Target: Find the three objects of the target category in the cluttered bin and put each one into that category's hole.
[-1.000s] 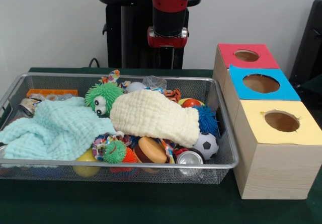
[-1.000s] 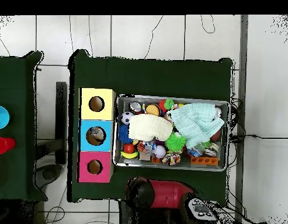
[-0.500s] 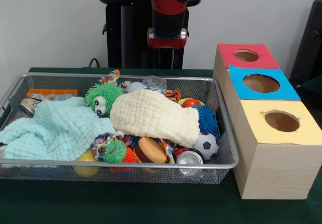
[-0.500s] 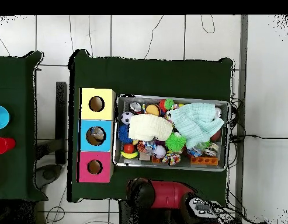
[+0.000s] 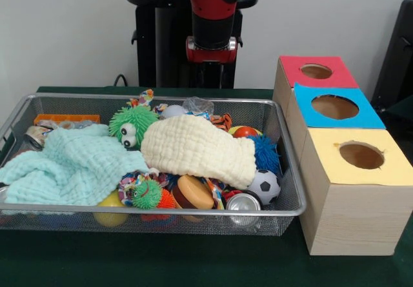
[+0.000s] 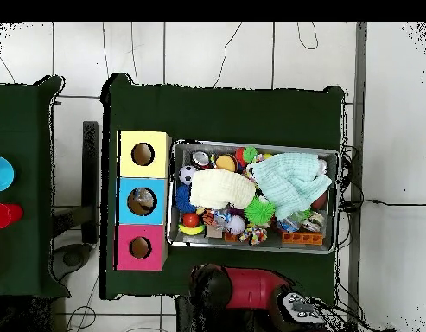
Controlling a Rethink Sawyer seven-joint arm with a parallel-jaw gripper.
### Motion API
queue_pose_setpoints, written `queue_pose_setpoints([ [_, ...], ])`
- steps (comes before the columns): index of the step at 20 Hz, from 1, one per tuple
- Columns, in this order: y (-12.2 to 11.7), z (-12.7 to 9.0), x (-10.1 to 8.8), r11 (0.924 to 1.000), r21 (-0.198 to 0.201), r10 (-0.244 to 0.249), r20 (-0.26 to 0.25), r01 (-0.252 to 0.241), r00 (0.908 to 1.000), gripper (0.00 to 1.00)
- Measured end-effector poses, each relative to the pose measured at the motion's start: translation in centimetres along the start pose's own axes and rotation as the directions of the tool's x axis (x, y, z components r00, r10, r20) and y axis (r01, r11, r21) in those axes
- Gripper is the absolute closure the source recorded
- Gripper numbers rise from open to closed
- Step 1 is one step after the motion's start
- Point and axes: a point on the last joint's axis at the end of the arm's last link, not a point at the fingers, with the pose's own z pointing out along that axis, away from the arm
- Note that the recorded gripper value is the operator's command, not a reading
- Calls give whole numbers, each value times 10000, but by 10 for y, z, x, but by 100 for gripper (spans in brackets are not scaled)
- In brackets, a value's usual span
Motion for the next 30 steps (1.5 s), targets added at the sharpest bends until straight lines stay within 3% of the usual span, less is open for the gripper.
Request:
queue_pose_setpoints([
  [30, -5, 30, 10, 9994, -231, -273, 121, 276, 9996, 0],
])
